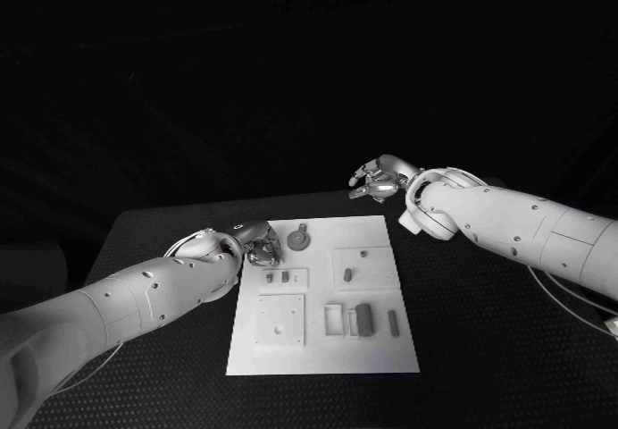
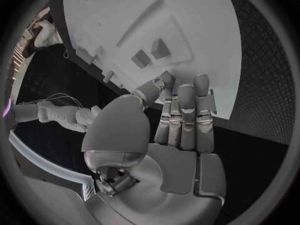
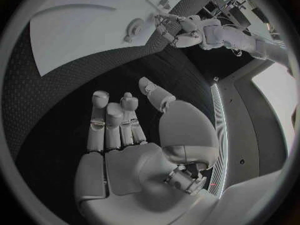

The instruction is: Assemble the parts on the task board

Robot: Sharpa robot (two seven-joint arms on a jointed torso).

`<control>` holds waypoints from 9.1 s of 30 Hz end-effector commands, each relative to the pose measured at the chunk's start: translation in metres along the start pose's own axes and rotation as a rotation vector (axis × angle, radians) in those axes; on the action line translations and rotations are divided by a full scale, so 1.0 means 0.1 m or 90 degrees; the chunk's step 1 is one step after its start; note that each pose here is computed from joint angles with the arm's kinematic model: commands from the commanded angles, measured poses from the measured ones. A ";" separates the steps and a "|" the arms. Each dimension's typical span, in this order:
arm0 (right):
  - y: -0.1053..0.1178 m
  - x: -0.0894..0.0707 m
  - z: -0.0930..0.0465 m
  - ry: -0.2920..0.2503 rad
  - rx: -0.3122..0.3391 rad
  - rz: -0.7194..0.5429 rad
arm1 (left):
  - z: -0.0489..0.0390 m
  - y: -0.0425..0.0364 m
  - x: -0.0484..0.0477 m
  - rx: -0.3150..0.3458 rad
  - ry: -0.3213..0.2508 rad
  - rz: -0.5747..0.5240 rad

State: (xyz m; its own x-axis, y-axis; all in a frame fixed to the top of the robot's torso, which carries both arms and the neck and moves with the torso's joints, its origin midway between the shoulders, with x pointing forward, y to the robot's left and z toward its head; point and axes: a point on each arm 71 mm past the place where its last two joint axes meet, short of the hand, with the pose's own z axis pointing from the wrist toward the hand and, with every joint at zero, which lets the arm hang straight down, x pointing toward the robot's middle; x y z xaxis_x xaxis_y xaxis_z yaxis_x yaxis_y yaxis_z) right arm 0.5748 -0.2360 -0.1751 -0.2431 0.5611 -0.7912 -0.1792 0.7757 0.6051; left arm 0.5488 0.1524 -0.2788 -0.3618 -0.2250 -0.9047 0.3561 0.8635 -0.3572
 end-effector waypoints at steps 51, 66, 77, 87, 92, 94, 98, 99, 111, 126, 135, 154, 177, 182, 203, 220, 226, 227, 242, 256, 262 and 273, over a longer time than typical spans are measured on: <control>0.00 0.00 0.00 0.006 -0.005 -0.001 | -0.033 -0.036 -0.024 0.023 -0.015 -0.016; 0.01 0.01 0.00 0.007 -0.006 -0.001 | 0.011 -0.107 0.014 0.028 -0.001 -0.017; 0.01 0.01 0.00 0.007 -0.006 -0.001 | 0.030 -0.079 0.033 0.014 0.015 -0.013; 0.01 0.01 0.00 0.006 -0.005 -0.001 | 0.023 -0.040 0.031 0.005 0.018 -0.003; 0.01 0.01 0.00 0.006 -0.006 -0.001 | 0.019 -0.037 0.033 0.005 0.020 -0.003; 0.01 0.01 0.00 0.006 -0.006 -0.001 | 0.021 -0.042 0.035 0.006 0.020 -0.003; 0.01 0.01 0.00 0.007 -0.006 -0.001 | 0.017 -0.040 0.033 0.007 0.019 -0.003; 0.01 0.01 0.00 0.007 -0.006 -0.001 | 0.015 -0.037 0.031 0.008 0.018 -0.003; 0.01 0.01 0.00 0.007 -0.006 -0.001 | 0.018 -0.068 0.043 0.015 0.022 -0.004; 0.01 0.01 0.00 0.007 -0.006 -0.001 | 0.027 -0.096 0.058 0.018 0.028 -0.005; 0.01 0.01 0.00 0.007 -0.006 -0.001 | 0.039 -0.144 0.100 0.023 0.041 -0.003; 0.01 0.01 0.00 0.007 -0.006 -0.001 | 0.043 -0.106 0.162 0.009 0.061 0.013; 0.00 0.00 0.00 0.007 -0.005 -0.001 | 0.027 -0.051 0.136 0.006 0.043 -0.016; 0.00 0.00 0.00 0.007 -0.005 -0.001 | 0.028 -0.046 0.125 0.002 0.032 -0.027; -0.02 -0.01 0.00 0.007 -0.003 -0.001 | -0.005 0.076 0.091 -0.018 0.021 -0.024; -0.09 -0.03 -0.07 0.019 -0.023 -0.048 | -0.153 0.612 -0.108 -0.134 -0.002 -0.232; -0.16 0.03 -0.23 0.060 -0.041 -0.070 | -0.252 0.781 -0.299 -0.159 0.018 -0.378; -0.16 0.05 -0.24 0.066 -0.044 -0.080 | -0.274 0.803 -0.338 -0.159 0.017 -0.387; -0.33 0.30 -0.48 0.095 -0.096 -0.311 | -0.603 0.782 -0.582 -0.074 0.026 -0.677; -0.34 0.71 -0.60 0.121 -0.126 -0.388 | -0.708 0.615 -0.569 -0.045 0.024 -0.683; -0.34 0.79 -0.61 0.107 -0.133 -0.403 | -0.703 0.590 -0.562 -0.043 0.025 -0.682; -0.33 0.88 -0.59 0.082 -0.135 -0.407 | -0.699 0.594 -0.561 -0.046 0.025 -0.679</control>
State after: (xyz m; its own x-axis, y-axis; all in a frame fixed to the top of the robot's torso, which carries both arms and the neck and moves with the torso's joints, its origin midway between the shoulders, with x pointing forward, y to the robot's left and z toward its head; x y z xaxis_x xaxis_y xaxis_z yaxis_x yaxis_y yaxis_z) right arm 0.5030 -0.2295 -0.2588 -0.1664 -0.0221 -0.9858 -0.5058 0.8601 0.0661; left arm 0.5295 0.2495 -0.2348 -0.4861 -0.8642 -0.1294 -0.2232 0.2660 -0.9378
